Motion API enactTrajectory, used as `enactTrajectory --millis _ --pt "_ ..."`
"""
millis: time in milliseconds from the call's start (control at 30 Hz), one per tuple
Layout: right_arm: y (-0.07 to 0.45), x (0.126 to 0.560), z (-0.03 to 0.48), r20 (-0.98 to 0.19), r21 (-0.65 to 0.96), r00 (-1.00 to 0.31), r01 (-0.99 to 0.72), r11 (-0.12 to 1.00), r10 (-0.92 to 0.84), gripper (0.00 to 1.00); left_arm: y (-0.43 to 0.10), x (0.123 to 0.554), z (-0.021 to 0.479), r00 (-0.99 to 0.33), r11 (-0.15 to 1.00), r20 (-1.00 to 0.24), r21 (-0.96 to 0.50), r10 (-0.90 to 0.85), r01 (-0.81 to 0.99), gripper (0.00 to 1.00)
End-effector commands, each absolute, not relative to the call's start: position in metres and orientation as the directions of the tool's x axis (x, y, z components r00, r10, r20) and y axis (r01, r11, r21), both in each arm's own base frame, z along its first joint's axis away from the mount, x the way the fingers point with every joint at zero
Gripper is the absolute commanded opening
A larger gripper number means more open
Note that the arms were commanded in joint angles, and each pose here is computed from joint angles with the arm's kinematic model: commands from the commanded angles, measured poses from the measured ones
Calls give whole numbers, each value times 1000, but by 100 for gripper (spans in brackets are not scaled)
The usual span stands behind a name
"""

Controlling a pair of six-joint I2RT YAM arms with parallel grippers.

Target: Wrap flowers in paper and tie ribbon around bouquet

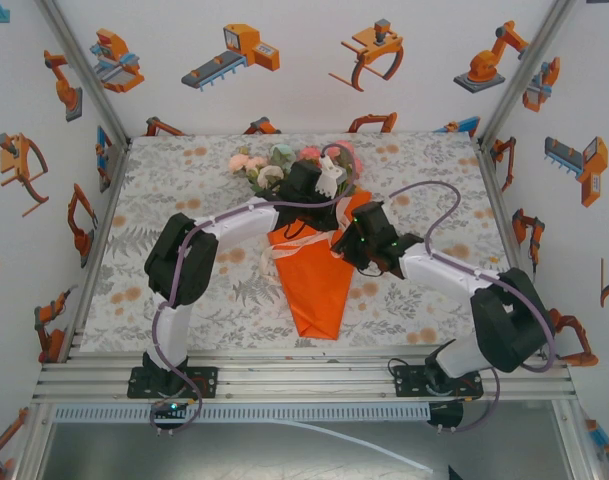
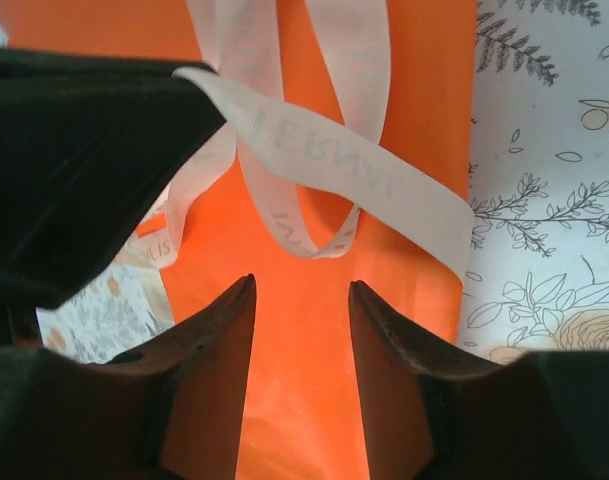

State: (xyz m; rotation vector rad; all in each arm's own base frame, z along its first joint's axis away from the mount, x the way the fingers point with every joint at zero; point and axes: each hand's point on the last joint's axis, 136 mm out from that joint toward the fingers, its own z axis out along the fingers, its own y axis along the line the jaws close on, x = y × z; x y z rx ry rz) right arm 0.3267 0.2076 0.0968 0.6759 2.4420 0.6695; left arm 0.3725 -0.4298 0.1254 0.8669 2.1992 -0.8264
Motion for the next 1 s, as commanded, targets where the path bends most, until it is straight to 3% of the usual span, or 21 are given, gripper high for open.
enactTrajectory --millis 0,200,400,467,667,867,967 --pt "195 336 96 -319 581 -637 454 675 702 52 -440 373 137 -582 554 -746 -349 323 755 0" --pt "189 338 85 -324 528 -623 505 682 712 54 -441 369 139 -574 530 -757 -363 313 767 0" --pt "186 341 80 -313 516 -585 556 651 748 49 -441 368 140 -573 520 -759 -369 310 770 0" --pt "186 341 79 -317 505 -594 554 662 739 41 -440 368 140 -572 521 -759 -367 311 771 0" --pt "193 334 85 -318 519 -659 481 707 682 0 -432 376 135 -578 560 -754 -346 311 753 0" --pt "173 290 130 -444 477 -739 284 832 507 0 -425 379 129 -592 587 -739 -334 322 737 0" --pt "128 272 155 -590 403 -656 265 876 470 0 -423 376 127 -594 585 -734 -335 329 738 1"
